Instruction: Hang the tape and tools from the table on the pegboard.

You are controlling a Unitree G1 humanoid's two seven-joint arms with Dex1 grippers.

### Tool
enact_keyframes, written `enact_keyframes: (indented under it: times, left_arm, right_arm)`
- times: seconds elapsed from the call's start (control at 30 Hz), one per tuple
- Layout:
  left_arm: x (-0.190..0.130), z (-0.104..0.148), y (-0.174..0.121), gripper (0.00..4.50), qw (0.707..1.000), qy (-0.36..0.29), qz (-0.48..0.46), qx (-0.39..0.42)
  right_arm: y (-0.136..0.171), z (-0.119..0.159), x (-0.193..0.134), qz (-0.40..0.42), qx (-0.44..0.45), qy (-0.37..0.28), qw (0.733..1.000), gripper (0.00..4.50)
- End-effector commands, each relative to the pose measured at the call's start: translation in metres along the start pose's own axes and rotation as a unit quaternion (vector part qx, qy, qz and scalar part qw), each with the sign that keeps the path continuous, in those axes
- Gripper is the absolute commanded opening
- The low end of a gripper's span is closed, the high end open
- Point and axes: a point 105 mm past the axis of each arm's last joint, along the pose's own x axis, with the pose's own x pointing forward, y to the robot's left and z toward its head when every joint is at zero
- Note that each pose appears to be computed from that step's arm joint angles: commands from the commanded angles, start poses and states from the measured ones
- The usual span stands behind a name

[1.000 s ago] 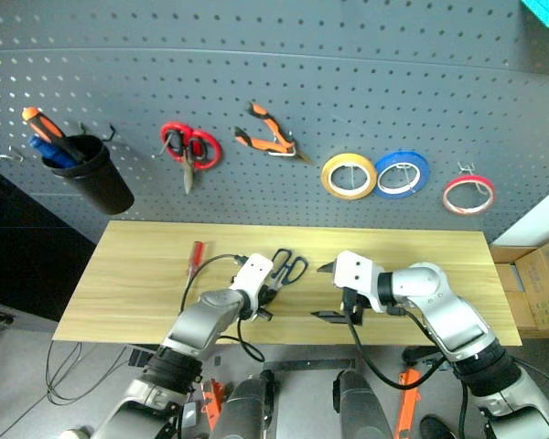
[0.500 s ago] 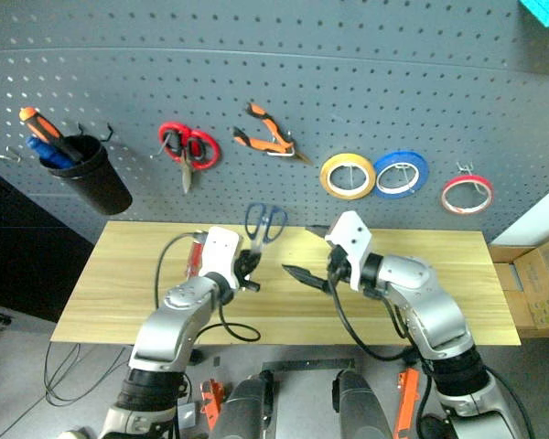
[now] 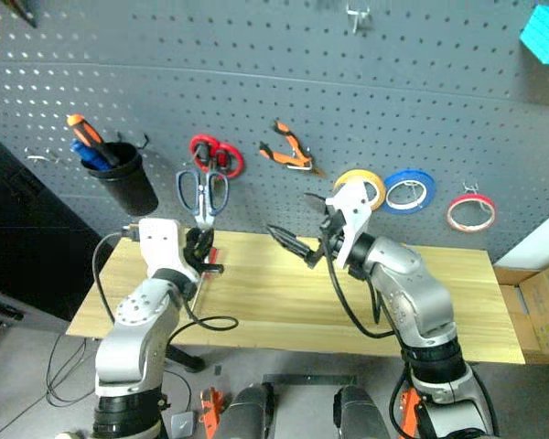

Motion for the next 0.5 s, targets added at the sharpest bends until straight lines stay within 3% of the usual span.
enact_keyframes:
  times: [0.03, 0.33, 0.5]
  left_arm:
    - [-0.007, 0.014, -0.009, 0.56, 0.999, -0.036, -0.015, -0.001]
    - [-0.022, 0.011, -0.014, 0.56, 0.999, -0.034, -0.021, -0.013]
    - [-0.036, 0.026, -0.013, 0.56, 0.998, -0.066, -0.021, -0.010]
  right_arm:
    - [0.001, 0.014, 0.003, 0.008, -0.012, -0.030, 0.999, 4.50]
    - [-0.003, 0.016, 0.003, 0.006, -0.019, -0.033, 0.999, 4.50]
    - [0.005, 0.019, -0.001, 0.020, -0.025, -0.044, 0.999, 4.50]
